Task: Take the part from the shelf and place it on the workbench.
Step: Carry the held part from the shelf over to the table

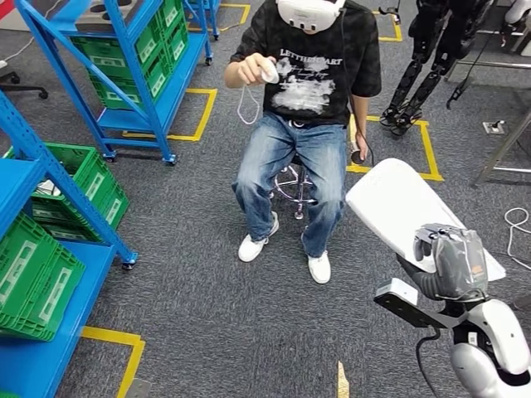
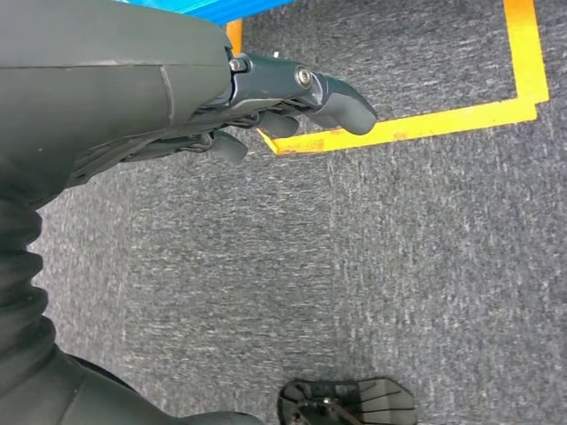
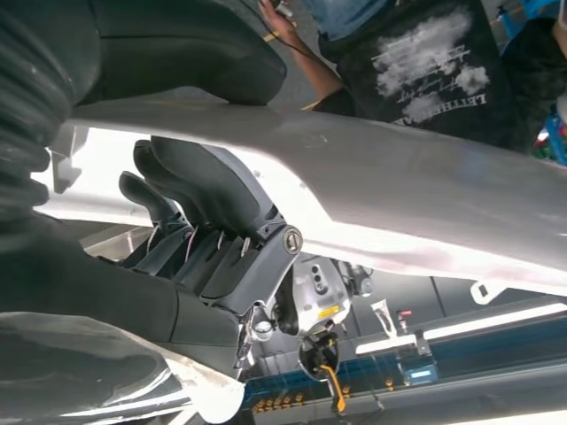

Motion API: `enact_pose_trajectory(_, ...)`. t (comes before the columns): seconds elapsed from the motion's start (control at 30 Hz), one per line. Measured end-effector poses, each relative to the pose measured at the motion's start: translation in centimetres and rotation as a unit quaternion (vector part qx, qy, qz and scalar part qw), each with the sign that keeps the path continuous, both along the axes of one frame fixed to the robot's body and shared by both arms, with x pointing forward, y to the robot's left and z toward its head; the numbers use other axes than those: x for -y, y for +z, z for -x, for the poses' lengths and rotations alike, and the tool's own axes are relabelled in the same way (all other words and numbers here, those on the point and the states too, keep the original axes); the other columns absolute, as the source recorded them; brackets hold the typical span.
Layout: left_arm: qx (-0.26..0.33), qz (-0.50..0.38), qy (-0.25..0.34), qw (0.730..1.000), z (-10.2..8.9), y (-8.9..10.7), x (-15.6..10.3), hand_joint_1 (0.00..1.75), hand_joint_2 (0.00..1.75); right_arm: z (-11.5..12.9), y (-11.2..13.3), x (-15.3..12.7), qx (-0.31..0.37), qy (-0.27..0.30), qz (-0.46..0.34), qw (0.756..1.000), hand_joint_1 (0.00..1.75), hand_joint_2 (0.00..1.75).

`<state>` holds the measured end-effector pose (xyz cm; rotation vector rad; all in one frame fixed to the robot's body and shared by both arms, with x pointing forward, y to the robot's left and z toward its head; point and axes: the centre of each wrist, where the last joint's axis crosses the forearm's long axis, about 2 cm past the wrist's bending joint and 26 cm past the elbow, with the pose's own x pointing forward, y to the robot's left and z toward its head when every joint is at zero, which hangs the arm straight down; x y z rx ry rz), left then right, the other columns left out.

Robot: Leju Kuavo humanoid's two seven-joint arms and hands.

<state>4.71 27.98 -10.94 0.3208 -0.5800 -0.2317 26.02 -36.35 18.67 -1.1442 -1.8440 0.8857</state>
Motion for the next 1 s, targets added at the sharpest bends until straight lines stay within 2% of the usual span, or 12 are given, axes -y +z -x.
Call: enact_pose_trajectory(1.0, 0.0, 0.002, 0.001, 1.0, -0.01, 0.0, 0.1, 0.0, 1.75, 0.0, 0.0, 0.12, -0.005, 0.0, -0.006, 1.0, 1.75, 1.75)
